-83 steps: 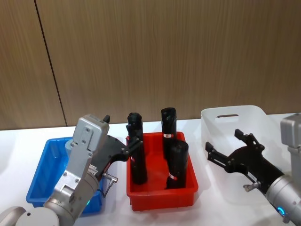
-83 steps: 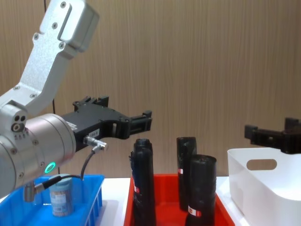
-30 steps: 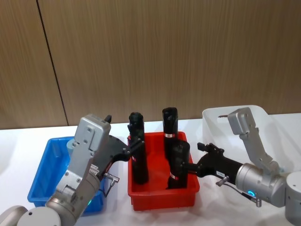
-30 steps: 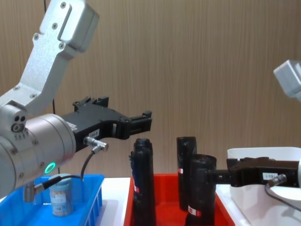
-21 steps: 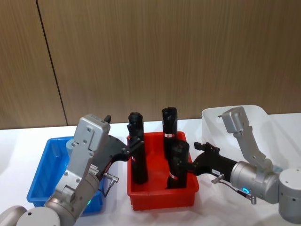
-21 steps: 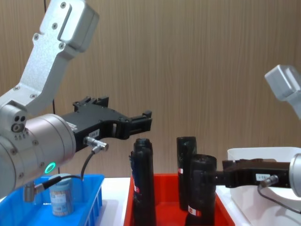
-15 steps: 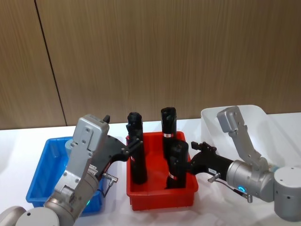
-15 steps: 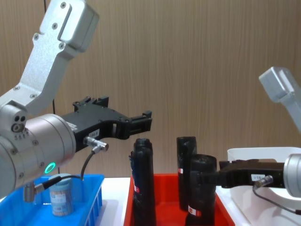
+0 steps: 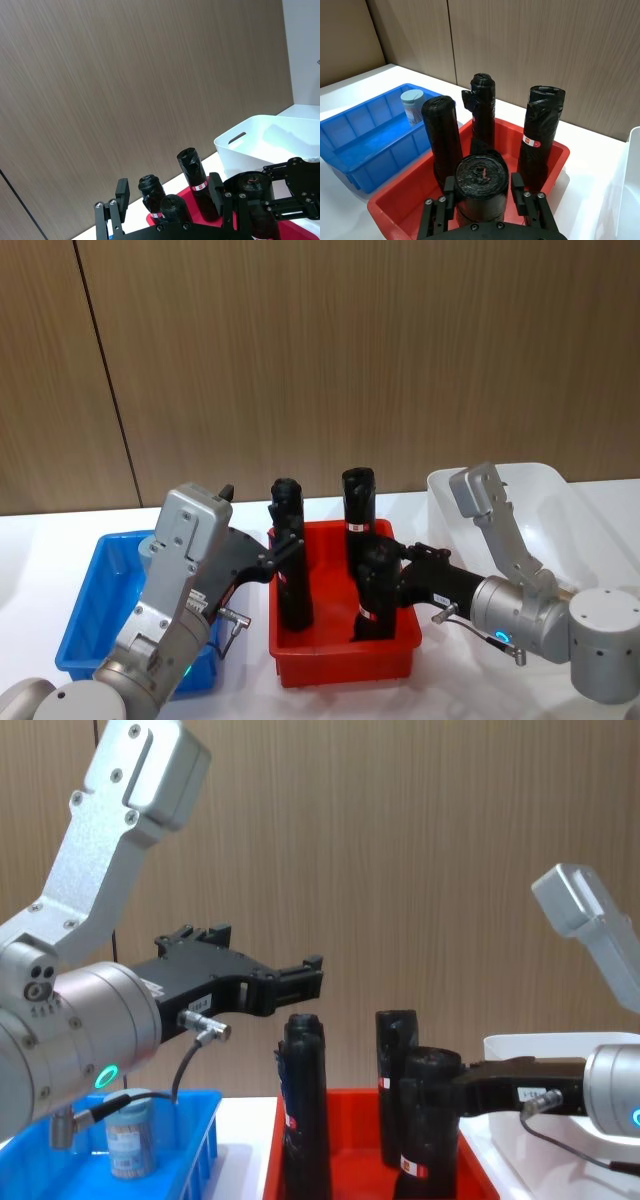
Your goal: Pick the cotton swabs from the blue box and place them into the white box.
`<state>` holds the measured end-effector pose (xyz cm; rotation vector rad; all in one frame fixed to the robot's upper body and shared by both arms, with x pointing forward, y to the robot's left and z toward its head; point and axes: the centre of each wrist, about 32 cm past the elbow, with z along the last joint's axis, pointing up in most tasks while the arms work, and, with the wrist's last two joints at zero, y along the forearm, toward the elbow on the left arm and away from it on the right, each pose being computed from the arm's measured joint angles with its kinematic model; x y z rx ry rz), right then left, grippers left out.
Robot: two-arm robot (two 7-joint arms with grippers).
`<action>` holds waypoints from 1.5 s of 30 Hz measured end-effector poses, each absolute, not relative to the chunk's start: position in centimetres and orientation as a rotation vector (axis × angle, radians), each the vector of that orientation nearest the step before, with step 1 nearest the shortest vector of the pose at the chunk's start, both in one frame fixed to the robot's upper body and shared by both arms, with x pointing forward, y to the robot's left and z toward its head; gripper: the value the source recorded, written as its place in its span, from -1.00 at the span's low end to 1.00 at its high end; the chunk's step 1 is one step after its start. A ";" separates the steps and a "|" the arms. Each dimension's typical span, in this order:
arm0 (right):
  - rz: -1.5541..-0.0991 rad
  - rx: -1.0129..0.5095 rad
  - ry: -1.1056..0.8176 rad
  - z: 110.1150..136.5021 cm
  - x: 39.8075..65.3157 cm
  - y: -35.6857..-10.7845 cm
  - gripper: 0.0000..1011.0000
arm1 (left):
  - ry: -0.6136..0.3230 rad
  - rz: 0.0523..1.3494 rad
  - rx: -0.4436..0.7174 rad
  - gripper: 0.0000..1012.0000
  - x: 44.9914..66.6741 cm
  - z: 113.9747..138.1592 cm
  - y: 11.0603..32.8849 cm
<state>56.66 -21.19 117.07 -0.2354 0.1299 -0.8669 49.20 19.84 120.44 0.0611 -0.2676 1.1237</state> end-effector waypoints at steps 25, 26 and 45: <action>-0.878 -0.140 0.086 120.2 55.9 -21.7 0.03 | -0.268 1.124 0.061 0.98 49.2 120.4 19.8; -0.879 -0.134 0.083 120.4 55.9 -21.7 0.03 | -0.268 1.124 0.061 0.98 49.2 120.4 19.8; -0.978 -0.005 -0.015 125.4 55.2 -24.9 0.03 | -0.268 1.124 0.061 0.98 49.2 120.4 19.8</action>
